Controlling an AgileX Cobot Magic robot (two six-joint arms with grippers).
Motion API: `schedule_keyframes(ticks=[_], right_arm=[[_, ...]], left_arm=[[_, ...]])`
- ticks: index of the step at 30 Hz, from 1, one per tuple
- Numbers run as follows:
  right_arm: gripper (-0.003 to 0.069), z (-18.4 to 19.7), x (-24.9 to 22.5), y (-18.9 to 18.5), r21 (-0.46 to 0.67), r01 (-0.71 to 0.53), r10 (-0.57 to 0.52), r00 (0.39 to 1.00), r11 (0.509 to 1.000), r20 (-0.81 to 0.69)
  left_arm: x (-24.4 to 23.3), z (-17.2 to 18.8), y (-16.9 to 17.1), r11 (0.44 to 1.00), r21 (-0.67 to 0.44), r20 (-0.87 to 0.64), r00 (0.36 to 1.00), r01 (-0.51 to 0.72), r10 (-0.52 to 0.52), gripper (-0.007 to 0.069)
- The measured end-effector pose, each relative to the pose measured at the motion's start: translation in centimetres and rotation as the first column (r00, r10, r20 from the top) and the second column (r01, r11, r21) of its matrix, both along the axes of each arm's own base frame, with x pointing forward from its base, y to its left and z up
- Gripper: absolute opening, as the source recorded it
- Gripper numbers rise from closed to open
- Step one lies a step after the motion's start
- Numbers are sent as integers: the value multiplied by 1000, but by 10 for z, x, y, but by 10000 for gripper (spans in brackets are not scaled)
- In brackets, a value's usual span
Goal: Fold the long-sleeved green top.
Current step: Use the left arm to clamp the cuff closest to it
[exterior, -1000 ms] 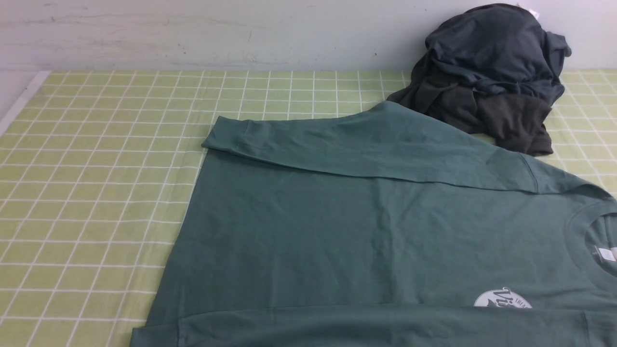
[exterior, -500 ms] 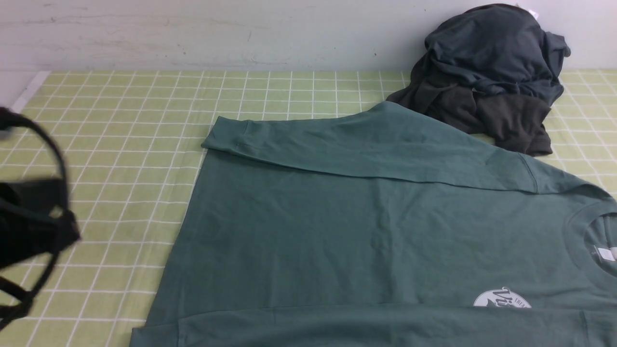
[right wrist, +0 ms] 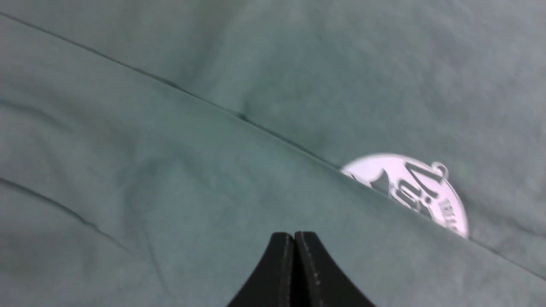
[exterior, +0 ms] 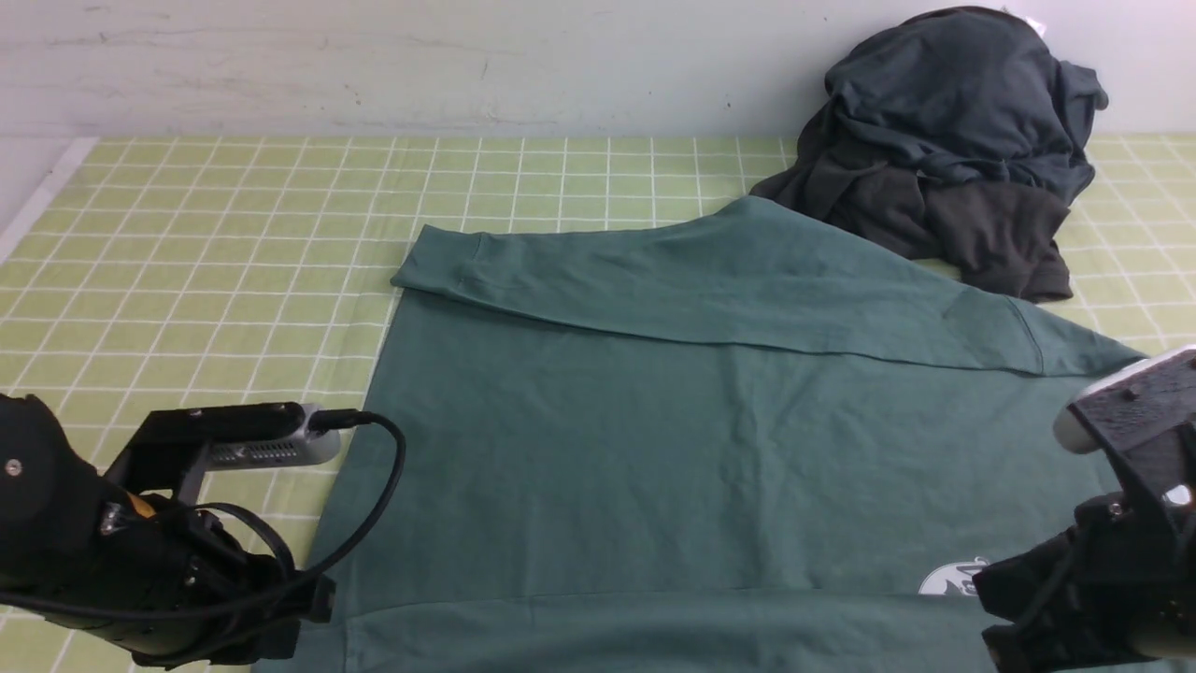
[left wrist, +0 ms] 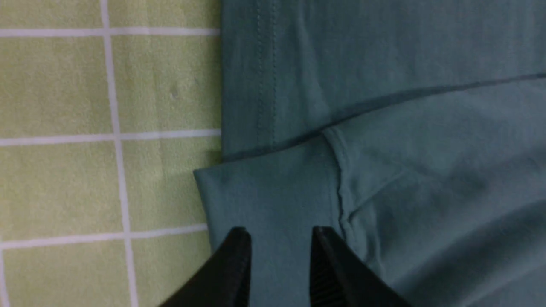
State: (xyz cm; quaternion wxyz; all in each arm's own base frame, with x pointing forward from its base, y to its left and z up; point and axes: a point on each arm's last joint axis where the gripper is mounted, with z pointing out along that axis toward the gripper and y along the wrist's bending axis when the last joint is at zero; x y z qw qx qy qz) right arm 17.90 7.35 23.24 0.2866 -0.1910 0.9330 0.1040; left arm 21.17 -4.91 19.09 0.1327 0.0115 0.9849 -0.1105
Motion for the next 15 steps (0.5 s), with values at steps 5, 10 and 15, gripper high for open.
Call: schedule_keyframes(ticks=[5,10,15], right_arm=[[-14,1,1,2,19,-4,4,1000,1000,8],[-14,1,1,2,28,0,0,1000,1000,7],[-14,1,1,3,35,2,-2,1000,999,5]], left_arm=[[14,-22,2,999,41,-13,1000,-18,18,337],[18,-37,3,996,69,-60,997,-48,52,319],[22,-39,2,997,70,-66,997,-41,46,140]])
